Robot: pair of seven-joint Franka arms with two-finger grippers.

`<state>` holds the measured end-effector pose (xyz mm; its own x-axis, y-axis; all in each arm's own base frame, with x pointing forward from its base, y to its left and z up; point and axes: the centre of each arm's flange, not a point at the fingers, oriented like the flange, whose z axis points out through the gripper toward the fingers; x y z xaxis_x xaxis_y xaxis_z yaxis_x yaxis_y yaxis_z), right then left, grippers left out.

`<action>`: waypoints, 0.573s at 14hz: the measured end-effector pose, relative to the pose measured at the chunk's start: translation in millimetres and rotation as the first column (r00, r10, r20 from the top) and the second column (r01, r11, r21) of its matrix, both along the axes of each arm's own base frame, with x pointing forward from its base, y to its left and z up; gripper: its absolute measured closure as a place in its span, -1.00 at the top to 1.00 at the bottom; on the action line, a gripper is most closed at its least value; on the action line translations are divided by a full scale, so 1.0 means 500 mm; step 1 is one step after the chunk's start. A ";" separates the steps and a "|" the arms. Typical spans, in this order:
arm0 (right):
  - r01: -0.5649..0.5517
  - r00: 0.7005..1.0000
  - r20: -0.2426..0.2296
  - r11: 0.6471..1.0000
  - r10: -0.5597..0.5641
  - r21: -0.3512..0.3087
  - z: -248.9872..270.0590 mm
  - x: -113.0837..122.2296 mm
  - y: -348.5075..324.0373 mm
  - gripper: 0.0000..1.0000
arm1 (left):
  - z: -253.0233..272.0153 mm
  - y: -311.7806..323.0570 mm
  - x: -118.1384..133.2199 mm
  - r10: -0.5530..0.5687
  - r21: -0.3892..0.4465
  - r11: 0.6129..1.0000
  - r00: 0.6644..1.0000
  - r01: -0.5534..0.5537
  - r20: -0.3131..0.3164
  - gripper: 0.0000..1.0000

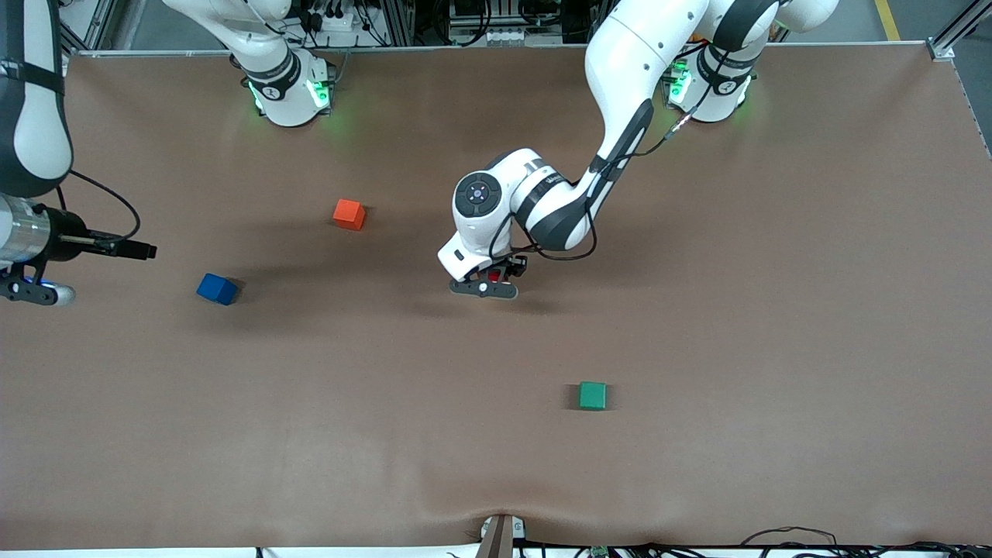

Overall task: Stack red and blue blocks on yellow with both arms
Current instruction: 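Release the red cube while the right gripper reaches the blue cube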

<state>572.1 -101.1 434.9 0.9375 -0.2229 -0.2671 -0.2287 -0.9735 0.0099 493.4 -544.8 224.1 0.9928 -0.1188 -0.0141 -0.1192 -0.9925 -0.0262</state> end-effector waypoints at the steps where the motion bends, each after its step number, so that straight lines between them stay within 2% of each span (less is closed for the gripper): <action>1: 0.001 1.000 0.008 1.000 -0.001 -0.002 -0.025 0.001 -0.001 1.00 | -0.001 0.000 0.000 0.000 0.001 1.000 1.000 0.000 0.000 0.19; 2: 0.001 1.000 0.016 1.000 -0.001 -0.004 -0.057 0.002 -0.001 1.00 | -0.003 0.000 0.000 0.000 0.002 1.000 1.000 0.000 -0.001 0.20; 3: 0.002 1.000 0.022 1.000 -0.002 -0.005 -0.089 0.001 -0.001 1.00 | -0.005 0.001 0.000 0.000 0.002 1.000 1.000 0.000 -0.002 0.30; 7: -0.018 1.000 0.013 1.000 0.018 -0.001 -0.188 0.000 -0.003 1.00 | -0.002 -0.001 0.002 0.001 -0.001 1.000 1.000 -0.001 0.001 1.00; 8: -0.031 0.999 0.022 1.000 0.031 0.001 -0.220 0.003 -0.007 1.00 | 0.003 -0.002 0.004 0.001 -0.005 1.000 1.000 -0.001 0.005 1.00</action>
<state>573.4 -104.5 325.1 0.9497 -0.1931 -0.2465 -0.1983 -0.9801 0.0038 495.3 -546.0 225.7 0.9930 -0.1181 -0.0088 -0.1182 -0.9927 -0.0222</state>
